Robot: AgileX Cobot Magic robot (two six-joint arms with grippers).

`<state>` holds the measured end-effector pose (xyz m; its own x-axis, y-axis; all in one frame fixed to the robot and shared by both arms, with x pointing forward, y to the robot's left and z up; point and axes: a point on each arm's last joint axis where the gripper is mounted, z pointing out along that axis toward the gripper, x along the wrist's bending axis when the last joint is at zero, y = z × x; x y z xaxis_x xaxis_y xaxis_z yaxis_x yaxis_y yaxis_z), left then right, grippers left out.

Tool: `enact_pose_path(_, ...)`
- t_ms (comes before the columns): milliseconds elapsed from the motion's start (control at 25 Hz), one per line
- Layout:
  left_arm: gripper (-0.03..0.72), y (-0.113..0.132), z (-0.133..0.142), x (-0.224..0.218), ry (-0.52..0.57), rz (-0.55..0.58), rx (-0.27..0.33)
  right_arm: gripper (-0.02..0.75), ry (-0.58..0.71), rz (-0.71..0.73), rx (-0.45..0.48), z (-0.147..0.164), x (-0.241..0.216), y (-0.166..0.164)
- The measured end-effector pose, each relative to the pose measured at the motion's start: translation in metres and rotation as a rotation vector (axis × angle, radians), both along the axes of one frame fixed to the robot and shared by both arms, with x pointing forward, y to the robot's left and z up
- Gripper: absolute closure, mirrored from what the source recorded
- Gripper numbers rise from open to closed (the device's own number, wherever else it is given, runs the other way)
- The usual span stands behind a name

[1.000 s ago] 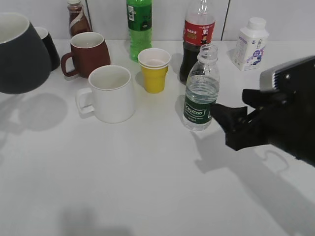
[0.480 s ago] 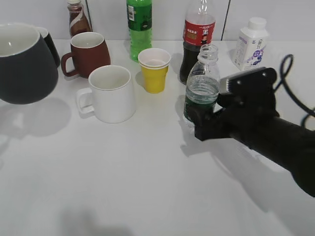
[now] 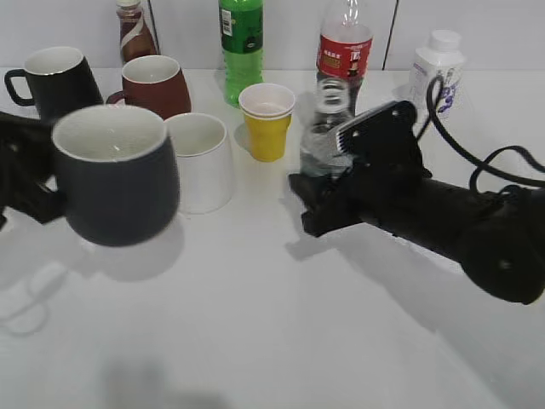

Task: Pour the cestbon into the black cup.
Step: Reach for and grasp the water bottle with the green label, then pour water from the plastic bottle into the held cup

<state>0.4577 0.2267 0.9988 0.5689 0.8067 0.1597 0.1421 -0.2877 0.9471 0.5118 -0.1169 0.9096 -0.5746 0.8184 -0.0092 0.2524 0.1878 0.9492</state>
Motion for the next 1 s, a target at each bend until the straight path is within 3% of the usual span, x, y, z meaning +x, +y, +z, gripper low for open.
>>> enact_pose_path(160, 0.648, -0.021, -0.004, -0.009, 0.051, -0.059, 0.009, 0.279, -0.117, 0.201, -0.125, 0.025, -0.012, 0.009)
enact_pose_path(360, 0.648, -0.041, -0.005, -0.019, 0.058, -0.148, 0.012, 0.279, -0.269, 0.295, -0.346, 0.062, -0.015, 0.014)
enact_pose_path(560, 0.648, -0.048, -0.005, -0.023, 0.073, -0.167, 0.006, 0.279, -0.47, 0.4, -0.506, 0.092, -0.018, 0.036)
enact_pose_path(1000, 0.648, -0.054, -0.006, -0.027, 0.082, -0.195, 0.01, 0.279, -0.76, 0.535, -0.798, 0.105, -0.021, 0.051)
